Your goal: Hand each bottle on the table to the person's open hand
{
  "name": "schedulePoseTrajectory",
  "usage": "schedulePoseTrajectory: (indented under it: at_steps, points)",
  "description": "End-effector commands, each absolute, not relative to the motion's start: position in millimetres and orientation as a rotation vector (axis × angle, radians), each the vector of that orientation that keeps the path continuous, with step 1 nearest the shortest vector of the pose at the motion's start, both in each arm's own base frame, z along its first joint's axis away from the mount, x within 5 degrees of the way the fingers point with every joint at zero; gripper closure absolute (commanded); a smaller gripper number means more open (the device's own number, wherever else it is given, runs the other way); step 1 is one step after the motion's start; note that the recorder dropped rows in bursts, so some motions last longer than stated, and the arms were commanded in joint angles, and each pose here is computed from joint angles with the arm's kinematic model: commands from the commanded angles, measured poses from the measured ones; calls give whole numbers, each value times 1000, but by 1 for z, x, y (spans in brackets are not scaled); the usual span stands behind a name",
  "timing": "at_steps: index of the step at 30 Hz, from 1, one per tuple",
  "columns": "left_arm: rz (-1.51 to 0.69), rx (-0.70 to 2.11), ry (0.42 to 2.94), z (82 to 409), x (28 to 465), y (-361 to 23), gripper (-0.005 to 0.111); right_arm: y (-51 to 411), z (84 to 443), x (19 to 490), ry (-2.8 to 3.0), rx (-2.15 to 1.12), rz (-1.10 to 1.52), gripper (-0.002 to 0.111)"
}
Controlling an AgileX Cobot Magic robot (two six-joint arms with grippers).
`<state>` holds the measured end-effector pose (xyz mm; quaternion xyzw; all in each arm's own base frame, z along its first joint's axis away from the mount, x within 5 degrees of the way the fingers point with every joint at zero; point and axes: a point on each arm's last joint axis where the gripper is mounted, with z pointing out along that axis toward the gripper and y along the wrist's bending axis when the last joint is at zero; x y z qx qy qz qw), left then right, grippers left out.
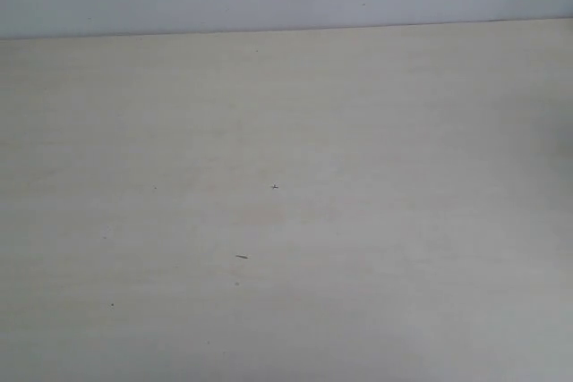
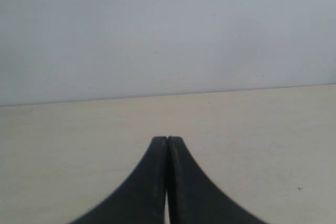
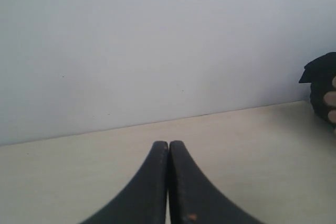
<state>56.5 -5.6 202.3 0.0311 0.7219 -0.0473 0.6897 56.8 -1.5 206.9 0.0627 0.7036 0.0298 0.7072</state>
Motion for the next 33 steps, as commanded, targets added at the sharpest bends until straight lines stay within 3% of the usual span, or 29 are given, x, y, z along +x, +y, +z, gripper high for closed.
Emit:
schedulePoseTrajectory:
  at_steps: [1, 33]
  points:
    - [-101, 72, 1613, 201, 56, -5, 107, -1, 206, 56, 1562, 135, 63, 108]
    - [-101, 72, 1613, 201, 56, -5, 107, -4, 206, 56, 1557, 109, -10, 108]
